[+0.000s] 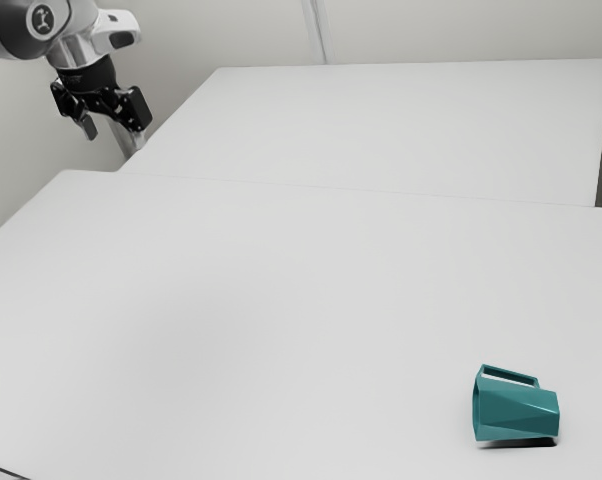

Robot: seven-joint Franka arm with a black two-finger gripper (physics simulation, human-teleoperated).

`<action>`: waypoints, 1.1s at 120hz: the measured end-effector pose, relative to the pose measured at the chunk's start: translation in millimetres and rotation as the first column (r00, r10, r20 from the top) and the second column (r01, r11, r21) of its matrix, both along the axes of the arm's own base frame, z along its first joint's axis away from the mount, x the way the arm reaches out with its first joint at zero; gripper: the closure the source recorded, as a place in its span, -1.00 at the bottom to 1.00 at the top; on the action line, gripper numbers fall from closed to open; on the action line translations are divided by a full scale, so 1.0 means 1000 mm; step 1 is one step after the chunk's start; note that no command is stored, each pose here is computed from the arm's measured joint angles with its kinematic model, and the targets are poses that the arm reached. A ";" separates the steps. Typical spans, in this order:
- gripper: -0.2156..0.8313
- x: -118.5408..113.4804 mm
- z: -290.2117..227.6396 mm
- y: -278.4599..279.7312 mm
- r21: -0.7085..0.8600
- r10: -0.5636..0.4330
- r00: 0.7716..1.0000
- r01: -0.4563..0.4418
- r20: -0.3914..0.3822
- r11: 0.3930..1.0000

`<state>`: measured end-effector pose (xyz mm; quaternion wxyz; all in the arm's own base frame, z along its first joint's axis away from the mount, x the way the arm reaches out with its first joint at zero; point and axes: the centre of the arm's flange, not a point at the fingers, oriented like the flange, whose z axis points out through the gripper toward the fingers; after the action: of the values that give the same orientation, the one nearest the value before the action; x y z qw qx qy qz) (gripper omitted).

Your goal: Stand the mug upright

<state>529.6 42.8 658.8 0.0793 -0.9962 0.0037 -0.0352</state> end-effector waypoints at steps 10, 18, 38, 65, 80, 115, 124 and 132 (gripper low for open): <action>-0.59 -0.004 -0.003 -0.001 -0.001 -0.010 1.000 0.010 -0.007 1.000; -0.59 -0.006 -0.004 0.001 -0.001 -0.010 1.000 0.010 -0.009 1.000; -0.59 -0.004 -0.007 -0.011 -0.003 -0.045 0.999 0.044 -0.008 0.999; -0.59 0.001 -0.048 -0.056 -0.191 -0.097 0.994 0.087 -0.044 0.978; -0.59 -0.003 -0.101 -0.092 -0.366 -0.097 0.987 0.045 -0.125 0.930; -0.59 -0.003 -0.207 -0.223 -0.566 -0.169 0.951 -0.008 -0.259 0.825; -0.59 -0.007 -0.228 -0.251 -0.600 -0.176 0.940 -0.036 -0.291 0.799; -0.59 -0.007 -0.251 -0.266 -0.631 -0.161 0.930 -0.091 -0.330 0.771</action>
<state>522.4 -223.3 407.8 -0.2649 -0.9522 0.0252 0.1501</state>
